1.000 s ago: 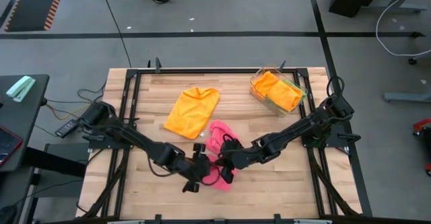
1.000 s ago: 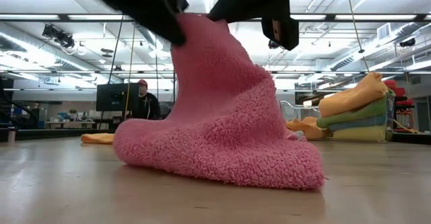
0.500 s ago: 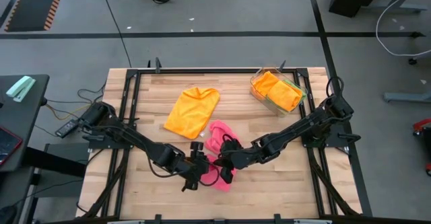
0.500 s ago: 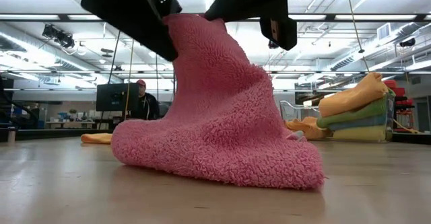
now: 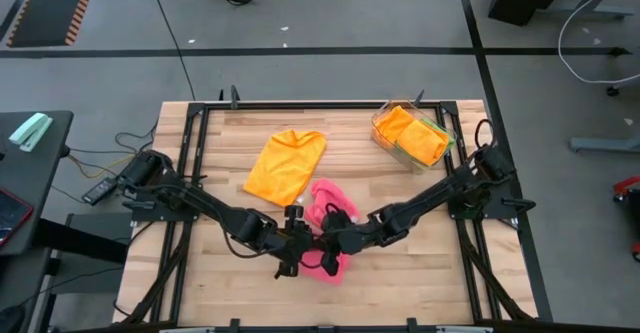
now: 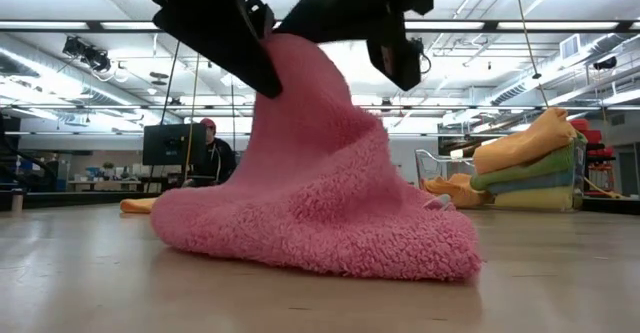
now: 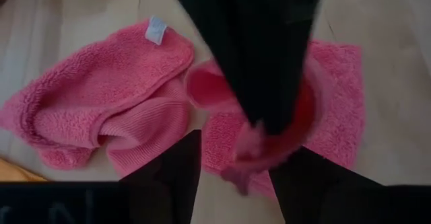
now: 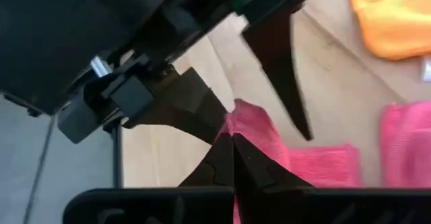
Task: Fold microfiber towels
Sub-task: Fold the left pink towel
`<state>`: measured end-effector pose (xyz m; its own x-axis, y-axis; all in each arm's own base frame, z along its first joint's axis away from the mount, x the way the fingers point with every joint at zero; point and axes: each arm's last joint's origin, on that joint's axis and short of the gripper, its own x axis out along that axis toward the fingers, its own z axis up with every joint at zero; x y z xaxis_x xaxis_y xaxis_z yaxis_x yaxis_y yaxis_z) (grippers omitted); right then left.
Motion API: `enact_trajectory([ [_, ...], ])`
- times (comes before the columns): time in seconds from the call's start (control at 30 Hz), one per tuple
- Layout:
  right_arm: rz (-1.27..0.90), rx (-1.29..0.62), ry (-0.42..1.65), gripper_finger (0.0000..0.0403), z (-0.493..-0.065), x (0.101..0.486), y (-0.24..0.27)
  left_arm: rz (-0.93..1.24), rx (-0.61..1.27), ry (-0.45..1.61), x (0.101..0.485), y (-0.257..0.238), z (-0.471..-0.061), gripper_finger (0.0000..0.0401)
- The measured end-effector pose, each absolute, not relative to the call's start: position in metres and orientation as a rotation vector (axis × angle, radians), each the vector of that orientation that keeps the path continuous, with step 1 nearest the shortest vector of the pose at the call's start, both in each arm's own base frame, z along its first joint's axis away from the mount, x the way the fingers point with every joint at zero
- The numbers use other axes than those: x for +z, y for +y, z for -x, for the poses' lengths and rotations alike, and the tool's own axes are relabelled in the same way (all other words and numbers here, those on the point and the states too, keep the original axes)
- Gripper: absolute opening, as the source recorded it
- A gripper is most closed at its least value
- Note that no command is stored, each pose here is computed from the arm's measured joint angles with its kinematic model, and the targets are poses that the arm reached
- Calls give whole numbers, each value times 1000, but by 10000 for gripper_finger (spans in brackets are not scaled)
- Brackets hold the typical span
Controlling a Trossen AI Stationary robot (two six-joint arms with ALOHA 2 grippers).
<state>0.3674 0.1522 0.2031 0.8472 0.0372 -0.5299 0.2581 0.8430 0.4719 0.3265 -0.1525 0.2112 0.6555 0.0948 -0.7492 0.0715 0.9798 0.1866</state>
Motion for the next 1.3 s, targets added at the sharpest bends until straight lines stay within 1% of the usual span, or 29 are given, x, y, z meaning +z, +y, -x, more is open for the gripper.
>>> enact_trajectory([
  [0.23,-550,-126,551,0,-367,202,155,-184,9,844,212,-154,-327,220],
  [0.33,-546,-133,548,0,-367,202,155,-191,6,838,212,-154,-328,225],
  [0.4,-545,-132,546,0,-367,202,155,-195,1,826,213,-155,-329,219],
  [0.6,-542,-126,533,0,-368,203,155,-198,-5,817,214,-155,-329,178],
  [0.7,-541,-125,534,0,-367,203,155,-207,-17,817,214,-155,-330,150],
  [0.8,-541,-125,535,0,-367,203,155,-198,-44,820,214,-156,-330,107],
  [0.97,-548,-108,544,6,-367,203,156,-193,-62,812,215,-156,-331,25],
  [1.03,-552,-103,546,22,-367,203,156,-186,-95,805,215,-157,-332,11],
  [1.13,-545,-84,569,59,-365,207,154,-166,-99,807,215,-157,-332,11],
  [1.3,-493,-126,657,114,-351,218,144,-149,-109,819,215,-159,-330,8],
])
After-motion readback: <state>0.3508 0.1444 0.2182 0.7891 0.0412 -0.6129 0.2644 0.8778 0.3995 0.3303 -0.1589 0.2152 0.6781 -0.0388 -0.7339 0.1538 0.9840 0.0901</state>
